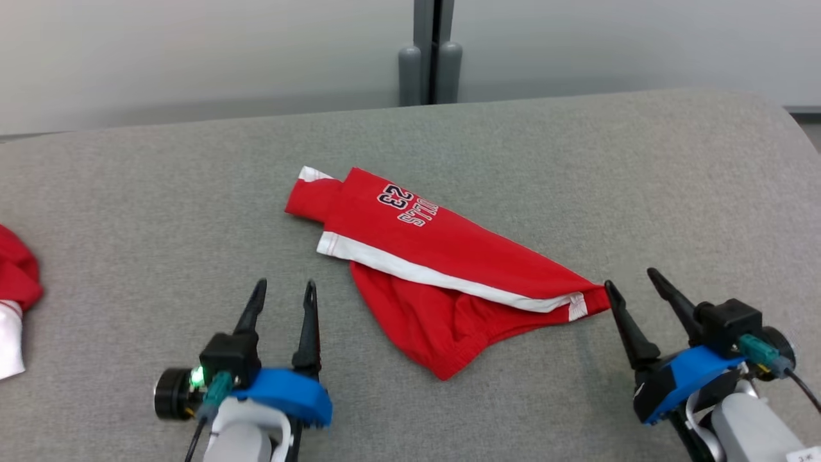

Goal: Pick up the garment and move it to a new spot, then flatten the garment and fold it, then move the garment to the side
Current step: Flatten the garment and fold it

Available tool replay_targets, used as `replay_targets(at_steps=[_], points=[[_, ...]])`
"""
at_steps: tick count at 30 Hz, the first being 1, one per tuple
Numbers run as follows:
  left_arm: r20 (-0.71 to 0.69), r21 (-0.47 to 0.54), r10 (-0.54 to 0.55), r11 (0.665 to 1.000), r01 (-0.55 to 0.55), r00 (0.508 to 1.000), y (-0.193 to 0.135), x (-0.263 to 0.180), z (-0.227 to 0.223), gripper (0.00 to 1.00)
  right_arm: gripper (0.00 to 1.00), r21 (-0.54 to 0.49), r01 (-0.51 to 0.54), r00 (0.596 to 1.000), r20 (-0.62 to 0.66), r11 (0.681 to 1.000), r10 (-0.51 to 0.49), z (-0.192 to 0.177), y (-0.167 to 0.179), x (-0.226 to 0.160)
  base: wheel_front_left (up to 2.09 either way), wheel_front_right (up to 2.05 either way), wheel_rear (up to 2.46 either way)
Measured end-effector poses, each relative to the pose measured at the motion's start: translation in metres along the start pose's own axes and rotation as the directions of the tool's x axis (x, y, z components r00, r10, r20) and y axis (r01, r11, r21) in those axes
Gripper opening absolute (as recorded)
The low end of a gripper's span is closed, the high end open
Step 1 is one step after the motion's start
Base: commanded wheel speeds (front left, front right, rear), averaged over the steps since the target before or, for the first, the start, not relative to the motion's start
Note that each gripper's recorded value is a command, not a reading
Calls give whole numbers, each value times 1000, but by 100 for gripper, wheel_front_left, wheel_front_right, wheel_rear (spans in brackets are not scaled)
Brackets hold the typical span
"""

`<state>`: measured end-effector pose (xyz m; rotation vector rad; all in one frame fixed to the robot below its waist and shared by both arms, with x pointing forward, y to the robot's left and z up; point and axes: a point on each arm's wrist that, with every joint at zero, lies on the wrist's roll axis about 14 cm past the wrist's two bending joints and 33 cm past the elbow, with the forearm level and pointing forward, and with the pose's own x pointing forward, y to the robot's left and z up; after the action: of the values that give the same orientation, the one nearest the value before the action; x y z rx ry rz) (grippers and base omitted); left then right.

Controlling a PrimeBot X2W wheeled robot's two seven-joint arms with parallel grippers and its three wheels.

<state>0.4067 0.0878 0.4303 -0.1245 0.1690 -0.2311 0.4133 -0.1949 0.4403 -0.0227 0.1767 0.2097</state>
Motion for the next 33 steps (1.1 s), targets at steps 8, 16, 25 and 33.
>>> replay_targets(at_steps=[8,16,25,33], points=[[-13,25,-63,998,64,998,-13,56,1,100,100,49,57,998,-2,997,-57,-12,1,-4,0,0,0],[-129,4,-30,1000,31,991,-4,86,-37,100,100,66,100,995,-30,993,-98,-22,-9,-6,0,0,0],[-213,-8,-58,998,58,975,-7,90,-64,17,100,68,123,992,-44,990,-121,-27,-16,-6,0,0,0],[-234,-21,-79,997,76,969,-11,90,-67,0,100,75,122,992,-23,990,-120,-20,-15,-1,0,0,0]])
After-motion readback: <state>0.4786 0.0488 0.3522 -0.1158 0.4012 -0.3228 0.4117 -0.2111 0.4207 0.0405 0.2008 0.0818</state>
